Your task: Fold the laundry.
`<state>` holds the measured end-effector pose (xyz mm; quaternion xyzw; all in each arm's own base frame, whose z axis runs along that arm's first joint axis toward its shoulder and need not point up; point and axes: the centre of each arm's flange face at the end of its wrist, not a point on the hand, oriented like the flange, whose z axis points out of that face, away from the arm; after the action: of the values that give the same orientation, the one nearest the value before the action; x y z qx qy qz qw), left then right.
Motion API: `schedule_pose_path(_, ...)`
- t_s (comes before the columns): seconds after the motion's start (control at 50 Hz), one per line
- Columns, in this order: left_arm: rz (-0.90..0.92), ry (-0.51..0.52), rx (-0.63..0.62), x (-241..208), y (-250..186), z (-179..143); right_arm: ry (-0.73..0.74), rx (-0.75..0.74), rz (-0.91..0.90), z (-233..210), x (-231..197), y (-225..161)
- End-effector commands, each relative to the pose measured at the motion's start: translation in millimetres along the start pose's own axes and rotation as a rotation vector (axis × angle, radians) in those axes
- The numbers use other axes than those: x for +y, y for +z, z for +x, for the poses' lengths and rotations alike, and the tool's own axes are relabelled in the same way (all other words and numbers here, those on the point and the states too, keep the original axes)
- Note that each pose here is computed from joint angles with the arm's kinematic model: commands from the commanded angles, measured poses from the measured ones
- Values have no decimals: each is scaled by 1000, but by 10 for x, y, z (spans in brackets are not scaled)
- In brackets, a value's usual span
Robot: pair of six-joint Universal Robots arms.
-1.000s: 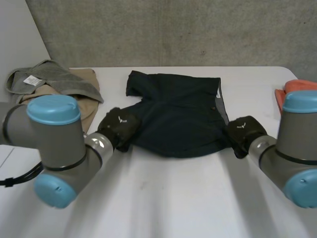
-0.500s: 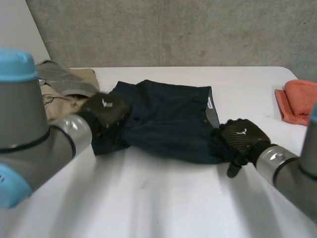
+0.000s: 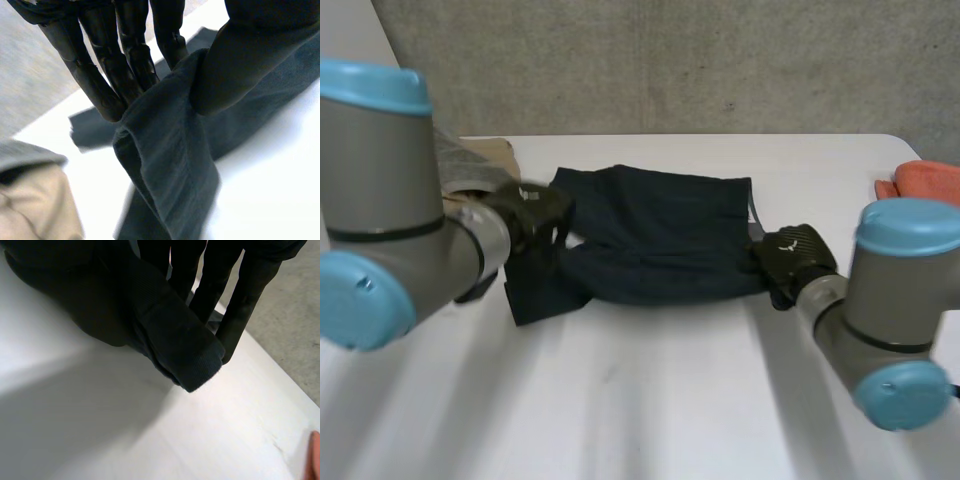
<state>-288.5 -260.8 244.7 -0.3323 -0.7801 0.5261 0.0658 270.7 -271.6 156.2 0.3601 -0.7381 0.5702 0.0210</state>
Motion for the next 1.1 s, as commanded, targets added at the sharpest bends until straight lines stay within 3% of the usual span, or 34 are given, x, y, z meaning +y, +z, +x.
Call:
schedule_pose_path(0.02, -149, 88, 162, 416, -451, 337, -283, -238, -280, 196, 62, -788)
schedule_pose_path(0.12, -214, 191, 224, 647, -654, 490, -383, -409, -479, 320, 216, -1108)
schedule_pose_path(0.24, -258, 279, 272, 752, -732, 559, -399, -446, -483, 322, 193, -1159)
schedule_pose_path(0.38, -151, 291, 192, 504, -357, 433, -254, -311, -373, 482, 9, -851)
schedule_pose_path(0.44, 12, 291, 81, 176, 32, 275, -152, -218, -317, 604, -66, -574)
schedule_pose_path(0.56, 241, 299, -11, -246, 554, 211, -99, -73, -258, 818, -64, -174)
schedule_pose_path(0.68, 424, 316, -55, -502, 1057, 327, -97, 82, -211, 994, -8, 238)
schedule_pose_path(0.84, 492, 327, -49, -329, 1541, 575, -116, 219, -155, 1059, 114, 650)
schedule_pose_path(0.96, 538, 317, -28, -244, 1661, 715, -124, 290, -155, 1034, 183, 757)
schedule_pose_path(1.1, 557, 272, -53, -387, 1479, 667, -67, 302, -152, 1084, -10, 449)
